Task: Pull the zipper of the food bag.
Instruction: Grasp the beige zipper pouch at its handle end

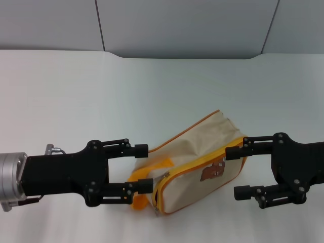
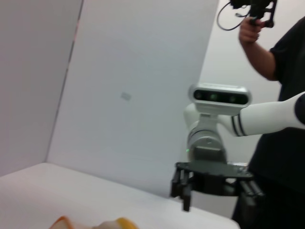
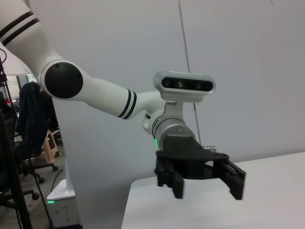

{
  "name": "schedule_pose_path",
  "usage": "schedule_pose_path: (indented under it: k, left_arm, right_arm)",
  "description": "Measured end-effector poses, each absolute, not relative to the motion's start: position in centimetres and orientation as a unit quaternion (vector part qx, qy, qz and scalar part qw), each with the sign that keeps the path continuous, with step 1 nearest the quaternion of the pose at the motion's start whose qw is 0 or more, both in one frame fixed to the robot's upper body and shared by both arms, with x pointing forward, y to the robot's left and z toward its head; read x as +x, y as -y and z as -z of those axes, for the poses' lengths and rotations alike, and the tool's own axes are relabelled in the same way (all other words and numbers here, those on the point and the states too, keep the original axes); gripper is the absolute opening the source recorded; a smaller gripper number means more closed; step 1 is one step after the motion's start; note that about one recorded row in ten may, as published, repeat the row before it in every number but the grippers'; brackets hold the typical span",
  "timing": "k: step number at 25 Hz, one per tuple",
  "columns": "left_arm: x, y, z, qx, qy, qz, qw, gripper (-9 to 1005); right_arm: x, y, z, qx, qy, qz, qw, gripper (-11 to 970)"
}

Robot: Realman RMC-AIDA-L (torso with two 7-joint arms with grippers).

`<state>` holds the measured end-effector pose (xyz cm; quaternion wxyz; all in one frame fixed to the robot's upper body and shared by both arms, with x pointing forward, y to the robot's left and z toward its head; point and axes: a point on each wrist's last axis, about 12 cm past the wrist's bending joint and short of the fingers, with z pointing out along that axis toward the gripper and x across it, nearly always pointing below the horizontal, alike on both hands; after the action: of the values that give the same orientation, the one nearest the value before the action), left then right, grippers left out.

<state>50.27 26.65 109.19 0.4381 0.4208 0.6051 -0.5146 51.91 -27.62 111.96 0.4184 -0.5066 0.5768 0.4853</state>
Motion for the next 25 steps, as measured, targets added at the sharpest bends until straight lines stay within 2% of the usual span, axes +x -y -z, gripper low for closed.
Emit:
schedule_pose_path:
  k: [13, 25]
  left_arm:
    - [51.0, -28.2, -107.3, 0.39, -0.673, 0.44, 0.449, 730]
    - [51.7, -27.0, -105.7, 0.397, -0.706, 0.397, 0.433, 720]
  right_arm:
    - [52.0, 27.6, -111.9, -0.505, -0.578, -0.484, 0.42, 729]
    - [52.0, 27.6, -111.9, -0.505, -0.578, -0.483, 0.421, 729]
